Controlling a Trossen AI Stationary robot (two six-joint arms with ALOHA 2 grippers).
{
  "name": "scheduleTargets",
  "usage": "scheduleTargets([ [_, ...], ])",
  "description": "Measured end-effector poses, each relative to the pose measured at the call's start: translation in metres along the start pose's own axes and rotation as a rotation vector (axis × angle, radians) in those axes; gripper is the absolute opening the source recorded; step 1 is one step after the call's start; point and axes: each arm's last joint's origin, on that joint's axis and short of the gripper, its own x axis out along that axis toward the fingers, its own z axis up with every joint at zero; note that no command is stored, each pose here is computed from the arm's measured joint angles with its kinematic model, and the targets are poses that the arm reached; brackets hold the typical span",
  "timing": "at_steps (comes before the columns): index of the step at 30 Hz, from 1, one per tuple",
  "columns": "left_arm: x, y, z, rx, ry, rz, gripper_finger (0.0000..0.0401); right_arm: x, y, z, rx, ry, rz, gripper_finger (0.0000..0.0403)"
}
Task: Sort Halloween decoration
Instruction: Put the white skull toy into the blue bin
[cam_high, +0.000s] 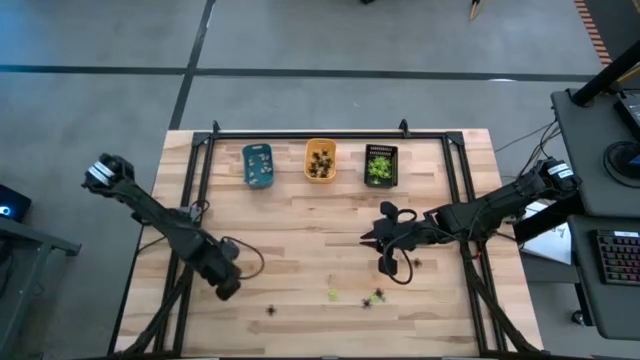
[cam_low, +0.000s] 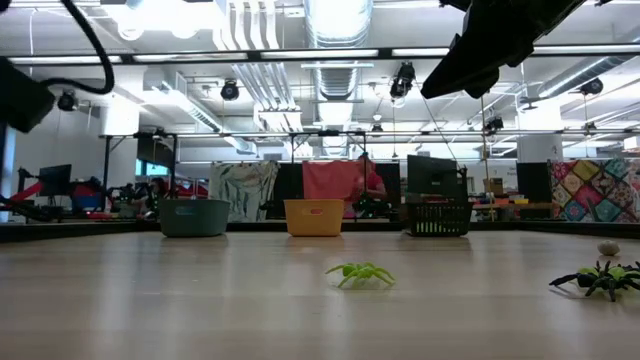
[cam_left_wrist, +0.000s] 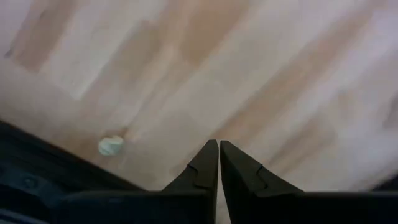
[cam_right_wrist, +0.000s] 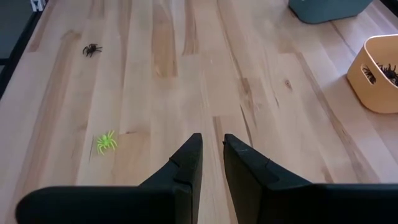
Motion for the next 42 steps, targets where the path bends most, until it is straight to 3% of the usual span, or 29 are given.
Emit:
scheduleTargets([
  [5, 0.009, 0.022, -0.001, -0.331, -0.003, 0.034, 0.0006, 0.000, 0.000, 0.000, -0.006, -0.002, 0.001, 0.0057],
  [10, 0.013, 0.025, -0.002, -0.406, 0.000, 0.066, 0.0024, 0.000, 0.000, 0.000, -0.007, -0.002, 0.000, 0.0057],
  [16, 0.017, 0.031, -0.003, -0.487, 0.026, 0.292, 0.0066, 0.000, 0.000, -0.001, -0.010, 0.000, 0.000, 0.0057],
  [25, 0.033, 0.020, 0.002, -0.431, 0.054, 0.371, 0.0108, 0.001, 0.000, -0.002, -0.011, 0.004, -0.001, 0.0057],
  [30, 0.040, 0.022, 0.002, -0.433, 0.062, 0.407, 0.0110, 0.001, -0.001, -0.004, -0.011, 0.010, -0.003, 0.0057],
  [42, 0.046, 0.023, 0.001, -0.429, 0.061, 0.380, 0.0110, 0.002, -0.001, -0.006, -0.003, 0.015, -0.005, 0.0057],
])
